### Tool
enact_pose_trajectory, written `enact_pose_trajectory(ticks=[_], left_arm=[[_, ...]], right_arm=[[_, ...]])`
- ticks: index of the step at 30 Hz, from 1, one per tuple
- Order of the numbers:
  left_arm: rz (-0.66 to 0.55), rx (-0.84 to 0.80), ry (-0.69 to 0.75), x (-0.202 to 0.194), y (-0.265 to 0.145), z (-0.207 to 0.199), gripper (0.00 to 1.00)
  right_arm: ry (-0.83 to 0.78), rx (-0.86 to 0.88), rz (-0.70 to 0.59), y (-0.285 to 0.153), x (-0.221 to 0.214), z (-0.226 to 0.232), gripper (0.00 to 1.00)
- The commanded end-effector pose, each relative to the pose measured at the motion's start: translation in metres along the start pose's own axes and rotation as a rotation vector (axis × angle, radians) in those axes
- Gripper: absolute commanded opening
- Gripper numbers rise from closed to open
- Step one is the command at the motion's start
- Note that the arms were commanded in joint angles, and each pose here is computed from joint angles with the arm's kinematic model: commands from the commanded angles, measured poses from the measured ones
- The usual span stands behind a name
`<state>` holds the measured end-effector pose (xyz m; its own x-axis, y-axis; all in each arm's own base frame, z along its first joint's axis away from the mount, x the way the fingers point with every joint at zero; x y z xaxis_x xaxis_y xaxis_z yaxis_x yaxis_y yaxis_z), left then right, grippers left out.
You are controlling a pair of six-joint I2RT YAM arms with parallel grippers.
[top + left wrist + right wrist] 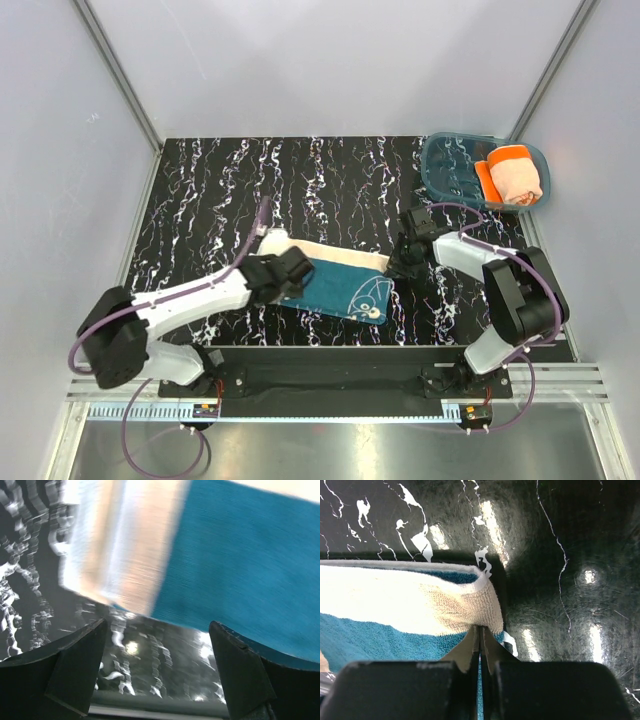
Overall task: Roll the towels
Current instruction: Fold the towel
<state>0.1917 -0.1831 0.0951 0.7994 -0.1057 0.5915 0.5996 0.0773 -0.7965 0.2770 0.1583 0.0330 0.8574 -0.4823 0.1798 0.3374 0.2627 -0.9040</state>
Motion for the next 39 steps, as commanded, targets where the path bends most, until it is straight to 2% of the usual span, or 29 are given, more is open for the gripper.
enact_pose_trajectory(ticks=[1, 6, 9, 12, 13, 16, 24, 32, 37, 39], left_arm=[[-0.004, -0.11, -0.153, 0.01, 0.006, -0.001, 0.89], [0.076, -0.06, -0.204, 0.006, 0.04, 0.02, 0.91], [0.101, -0.047, -0.233, 0.01, 0.054, 0.024, 0.91], [0.113, -0.027, -0.244, 0.015, 0.063, 0.028, 0.91], [0.119, -0.021, -0.244, 0.015, 0.065, 0.029, 0.91], [0.134, 0.0, -0.252, 0.016, 0.071, 0.033, 0.91], [0.165, 0.045, -0.259, 0.016, 0.09, 0.053, 0.9], [0.183, 0.102, -0.295, 0.039, 0.108, 0.082, 0.9], [0.16, 0.129, -0.296, 0.053, 0.106, 0.094, 0.89], [0.157, 0.139, -0.293, 0.055, 0.104, 0.097, 0.89]], right_arm=[[-0.021, -0.04, 0.009, 0.004, -0.007, -0.015, 0.0], [-0.037, -0.003, -0.105, -0.039, 0.009, -0.003, 0.0], [-0.046, 0.029, -0.134, -0.062, 0.009, 0.001, 0.01], [-0.059, 0.067, -0.1, -0.071, -0.001, 0.003, 0.01], [-0.061, 0.093, -0.09, -0.071, -0.003, 0.007, 0.01], [-0.056, 0.185, 0.048, -0.055, -0.039, 0.006, 0.0], [-0.042, 0.139, 0.202, 0.0, -0.094, -0.005, 0.0], [-0.109, 0.076, 0.207, 0.013, -0.08, 0.015, 0.0], [-0.104, -0.001, 0.201, 0.002, -0.083, 0.001, 0.0], [-0.116, 0.006, 0.161, -0.011, -0.081, 0.003, 0.0]])
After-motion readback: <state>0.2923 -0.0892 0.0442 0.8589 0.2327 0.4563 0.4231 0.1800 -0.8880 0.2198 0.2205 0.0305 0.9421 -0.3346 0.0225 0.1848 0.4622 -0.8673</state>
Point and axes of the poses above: each gripper's point midway between its finger pads, its own y axis out along the fingers, its own z axis along the line the jaws close on, x = y × z, the point moved 2 cm from there along -y, back along the fingers, and after that the axes turned 5 degrees about y, right-handed, at the moved point
